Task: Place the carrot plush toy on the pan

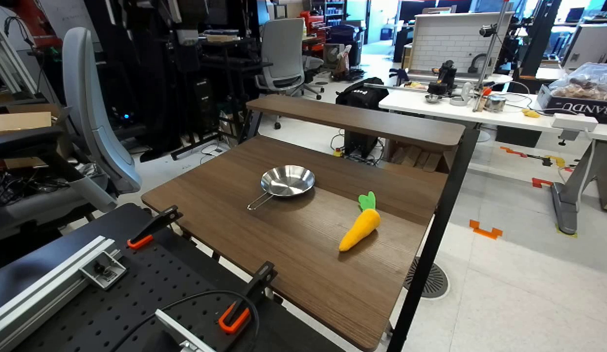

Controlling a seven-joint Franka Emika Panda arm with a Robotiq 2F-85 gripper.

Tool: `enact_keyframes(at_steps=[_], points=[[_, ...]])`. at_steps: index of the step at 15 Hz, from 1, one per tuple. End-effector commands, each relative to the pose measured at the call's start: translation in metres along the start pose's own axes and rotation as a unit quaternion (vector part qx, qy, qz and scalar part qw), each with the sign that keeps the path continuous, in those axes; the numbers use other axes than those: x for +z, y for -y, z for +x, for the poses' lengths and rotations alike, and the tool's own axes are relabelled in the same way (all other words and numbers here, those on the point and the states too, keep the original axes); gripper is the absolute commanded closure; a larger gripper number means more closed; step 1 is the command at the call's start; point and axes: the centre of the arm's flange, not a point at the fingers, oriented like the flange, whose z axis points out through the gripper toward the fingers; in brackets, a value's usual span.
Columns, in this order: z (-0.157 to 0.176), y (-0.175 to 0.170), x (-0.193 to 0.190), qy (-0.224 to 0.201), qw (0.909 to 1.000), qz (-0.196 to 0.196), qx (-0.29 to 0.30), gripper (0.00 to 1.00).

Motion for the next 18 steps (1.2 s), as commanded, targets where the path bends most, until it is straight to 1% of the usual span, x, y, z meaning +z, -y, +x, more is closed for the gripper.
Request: enact_keyframes(at_steps=[1, 5, 10, 12, 18], points=[[0.016, -0.020, 0.032, -0.003, 0.9999, -0.012, 0.001, 0.00], [0.035, -0.041, 0.068, -0.005, 0.9997, -0.022, 0.005, 0.00], [0.063, -0.065, 0.107, 0.003, 0.9997, -0.016, 0.016, 0.00], [0.078, -0.075, 0.121, 0.004, 0.9998, -0.011, 0.017, 0.00], [0.129, -0.099, 0.157, 0.008, 0.9996, -0.016, 0.020, 0.00]])
